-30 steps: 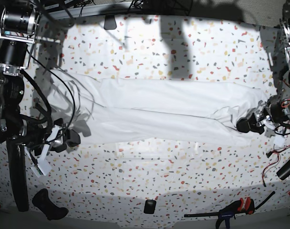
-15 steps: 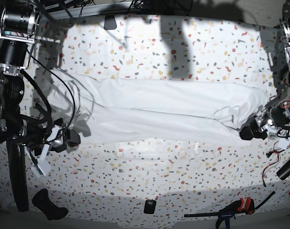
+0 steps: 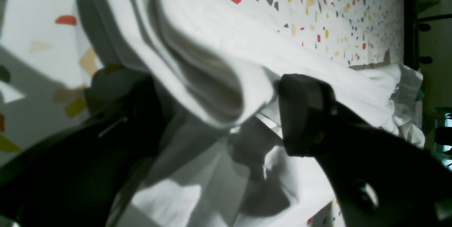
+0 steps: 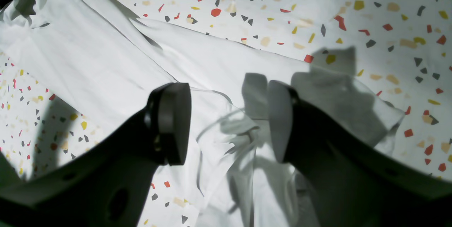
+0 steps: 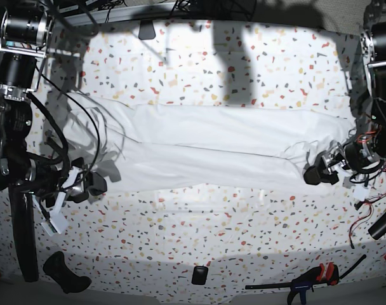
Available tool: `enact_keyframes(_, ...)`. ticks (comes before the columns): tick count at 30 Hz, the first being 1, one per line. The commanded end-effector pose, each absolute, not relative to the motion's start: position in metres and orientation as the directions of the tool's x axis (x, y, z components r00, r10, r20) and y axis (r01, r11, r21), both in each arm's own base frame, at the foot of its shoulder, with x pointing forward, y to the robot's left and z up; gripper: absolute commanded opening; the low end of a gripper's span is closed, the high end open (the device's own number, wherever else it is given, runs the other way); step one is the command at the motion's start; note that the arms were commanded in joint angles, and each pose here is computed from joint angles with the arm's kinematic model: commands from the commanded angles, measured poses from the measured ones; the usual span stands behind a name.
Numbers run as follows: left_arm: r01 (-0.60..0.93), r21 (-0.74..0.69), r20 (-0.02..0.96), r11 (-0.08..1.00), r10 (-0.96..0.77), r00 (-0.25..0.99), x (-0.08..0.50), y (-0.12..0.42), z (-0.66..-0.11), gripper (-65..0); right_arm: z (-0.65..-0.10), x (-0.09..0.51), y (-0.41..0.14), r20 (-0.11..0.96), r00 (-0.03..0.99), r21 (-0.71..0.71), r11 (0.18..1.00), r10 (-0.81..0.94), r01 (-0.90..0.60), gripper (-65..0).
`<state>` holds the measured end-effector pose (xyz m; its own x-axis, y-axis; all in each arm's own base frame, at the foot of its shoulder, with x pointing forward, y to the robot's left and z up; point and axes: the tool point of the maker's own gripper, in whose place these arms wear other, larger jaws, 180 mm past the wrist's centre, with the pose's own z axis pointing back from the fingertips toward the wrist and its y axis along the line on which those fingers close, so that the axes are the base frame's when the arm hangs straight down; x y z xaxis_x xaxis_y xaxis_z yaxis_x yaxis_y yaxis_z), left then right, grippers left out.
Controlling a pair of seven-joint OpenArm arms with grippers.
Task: Fold the T-shirt properly
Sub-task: 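Lift the strip's end with the left gripper and fold it toward the middle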
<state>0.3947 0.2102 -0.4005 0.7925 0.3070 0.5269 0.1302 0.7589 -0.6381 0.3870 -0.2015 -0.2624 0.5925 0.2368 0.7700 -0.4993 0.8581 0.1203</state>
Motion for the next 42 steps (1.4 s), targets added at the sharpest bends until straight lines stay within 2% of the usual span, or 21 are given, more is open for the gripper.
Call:
enact_keyframes(1, 0.151, -0.613, 0.554, 0.775, 0.286, 0.782, 0.402, 0.223, -0.386, -24.0, -0.241, 0.395, -0.203, 0.809, 0.538, 0.092, 0.853, 0.236, -0.514, -31.0)
enact_keyframes(3, 0.143, -0.598, 0.548, 0.788, 0.272, 0.791, 0.398, 0.233, -0.386, -31.7, -0.241, 0.395, -0.203, 0.809, 0.538, 0.092, 0.853, 0.236, -0.514, -31.0)
enact_keyframes(4, 0.139, -0.589, 0.550, 0.796, 0.269, 0.791, 0.398, 0.240, -0.385, -37.7, -0.241, 0.395, -0.203, 0.809, 0.538, 0.092, 0.853, 0.236, -0.514, -31.0)
enact_keyframes(7, 0.126, -0.579, 0.560, 0.806, 0.280, 0.779, 0.397, 0.258, -0.377, -65.0, -0.241, 0.395, -0.202, 0.810, 0.537, 0.093, 0.853, 0.236, -0.514, -31.0)
enact_keyframes(11, 0.131, -0.653, 0.572, 0.746, 0.373, 0.731, 0.405, 0.268, -0.348, -65.0, -0.241, 0.395, -0.202, 0.810, 0.537, 0.093, 0.853, 0.236, -0.514, -31.0)
enact_keyframes(17, 0.211, -0.721, 0.536, 0.660, 0.336, 0.775, 0.408, 0.243, -0.320, -65.0, -0.241, 0.395, -0.202, 0.810, 0.537, 0.093, 0.853, 0.236, -0.514, -31.0)
enact_keyframes(24, 0.297, -0.645, 0.587, 0.704, 0.208, 0.782, 0.411, 0.207, -0.321, -65.0, -0.237, 0.397, -0.202, 0.819, 0.525, 0.090, 0.853, 0.230, -0.515, -31.0)
enact_keyframes(34, 0.433, -0.546, 0.671, 0.717, 0.064, 0.739, 0.405, 0.091, -0.312, -65.0, -0.209, 0.413, -0.200, 0.868, 0.450, 0.062, 0.853, 0.210, -0.519, -31.0)
enact_keyframes(39, 0.424, -0.556, 0.657, 0.715, 0.065, 0.751, 0.389, 0.046, -0.329, -65.0, -0.205, 0.415, -0.200, 0.871, 0.443, 0.057, 0.853, 0.211, -0.519, -31.0)
enact_keyframes(42, 0.384, -0.514, 0.647, 0.767, 0.053, 0.761, 0.375, 0.033, -0.361, -65.0, -0.206, 0.414, -0.200, 0.868, 0.448, 0.058, 0.853, 0.214, -0.519, -31.0)
